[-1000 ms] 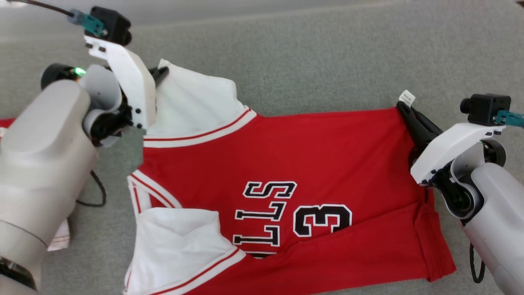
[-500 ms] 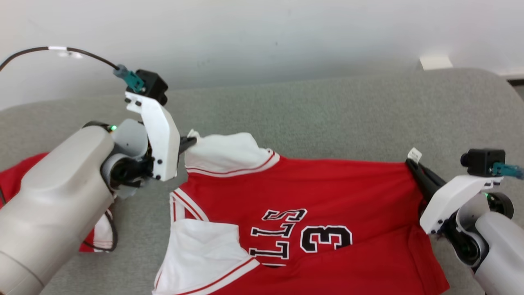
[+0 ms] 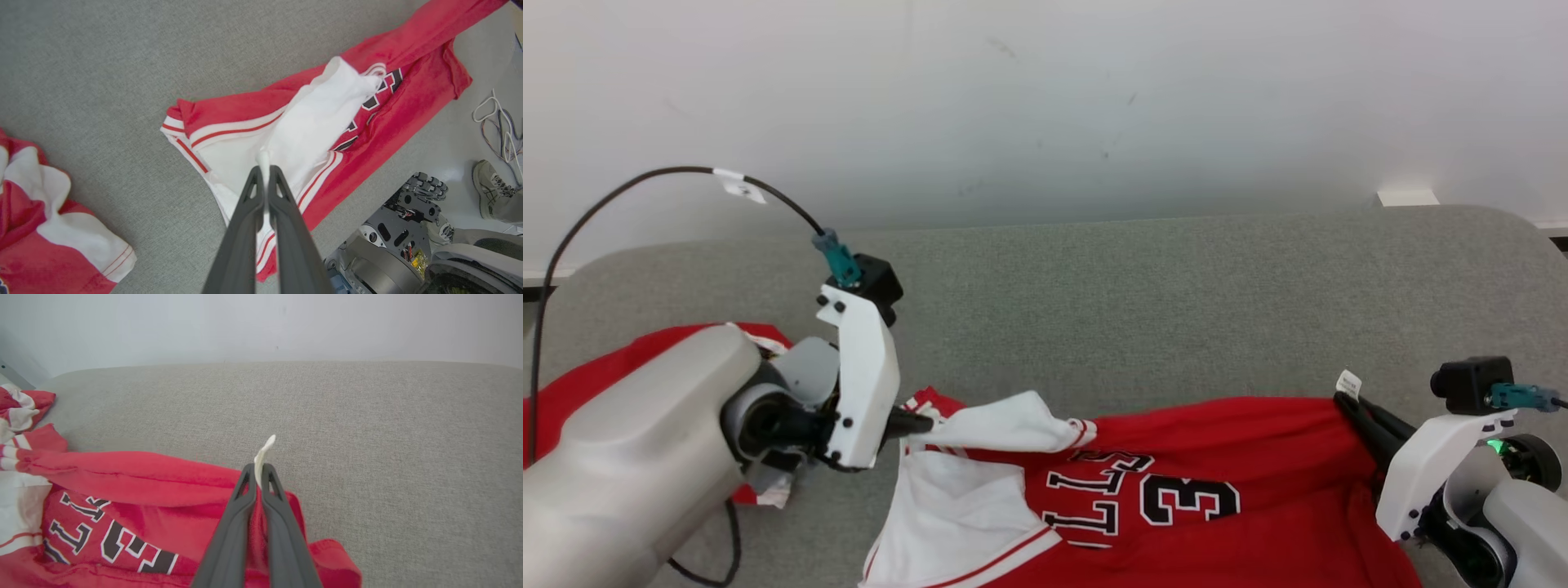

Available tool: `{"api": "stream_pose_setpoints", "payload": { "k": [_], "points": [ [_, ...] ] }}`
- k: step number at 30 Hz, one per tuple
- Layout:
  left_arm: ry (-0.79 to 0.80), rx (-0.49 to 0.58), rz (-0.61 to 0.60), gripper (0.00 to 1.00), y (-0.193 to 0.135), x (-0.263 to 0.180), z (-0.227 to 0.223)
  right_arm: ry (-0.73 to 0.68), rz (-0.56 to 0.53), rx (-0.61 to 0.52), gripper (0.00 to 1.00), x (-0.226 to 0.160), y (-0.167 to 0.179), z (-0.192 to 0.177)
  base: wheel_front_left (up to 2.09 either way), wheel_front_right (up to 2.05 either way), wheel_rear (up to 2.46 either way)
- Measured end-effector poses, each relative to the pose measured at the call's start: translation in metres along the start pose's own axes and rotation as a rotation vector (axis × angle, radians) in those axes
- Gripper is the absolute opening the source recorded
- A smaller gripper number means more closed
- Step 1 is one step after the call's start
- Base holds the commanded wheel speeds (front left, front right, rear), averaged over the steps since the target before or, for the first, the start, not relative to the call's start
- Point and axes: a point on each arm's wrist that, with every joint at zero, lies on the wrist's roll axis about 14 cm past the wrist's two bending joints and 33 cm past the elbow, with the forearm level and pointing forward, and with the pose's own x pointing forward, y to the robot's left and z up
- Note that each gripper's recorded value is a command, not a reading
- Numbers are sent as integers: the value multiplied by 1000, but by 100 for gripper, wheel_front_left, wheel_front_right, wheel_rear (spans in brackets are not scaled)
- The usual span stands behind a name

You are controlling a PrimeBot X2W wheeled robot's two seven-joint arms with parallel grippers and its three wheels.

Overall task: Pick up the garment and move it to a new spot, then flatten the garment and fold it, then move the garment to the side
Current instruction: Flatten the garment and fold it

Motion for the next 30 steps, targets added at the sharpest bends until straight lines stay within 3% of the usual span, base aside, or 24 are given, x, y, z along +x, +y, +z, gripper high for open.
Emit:
{"api": "stream_pose_setpoints", "payload": {
  "k": [11, 14, 17, 18, 19, 20, 21, 22, 23, 24, 30],
  "points": [
    [146, -22, -99, 0, -31, 10, -45, 139, 50, -101, 1, -15, 4, -37, 0, 0, 0],
    [191, -44, -121, 0, -36, 12, -58, 187, 48, -122, 27, -20, 1, -47, 0, 0, 0],
    [213, -54, -140, 0, -42, 15, -66, 230, 48, -131, 42, -24, -1, -58, 0, 0, 0],
    [217, -55, -142, 0, -43, 15, -67, 248, 48, -127, 55, -25, -1, -61, 0, 0, 0],
    [220, -57, -144, 0, -43, 16, -69, 266, 49, -125, 87, -26, 0, -65, 0, 0, 0],
    [225, -62, -146, 0, -45, 17, -71, 281, 51, -121, 100, -28, 0, -69, 0, 0, 0],
    [232, -65, -151, 0, -46, 18, -75, 297, 51, -116, 100, -29, 1, -73, 0, 0, 0],
    [240, -67, -156, 36, -48, 19, -78, 317, 50, -109, 100, -31, 1, -77, 0, 0, 0],
    [247, -68, -158, 89, -50, 20, -81, 335, 50, -101, 100, -33, 1, -81, 0, 0, 0],
    [251, -69, -160, 100, -51, 20, -83, 345, 50, -89, 100, -35, 1, -83, 0, 0, 0],
    [232, -73, -152, 100, -53, 19, -85, 387, 29, -68, 100, -52, -9, -87, 0, 0, 0]
  ]
}}
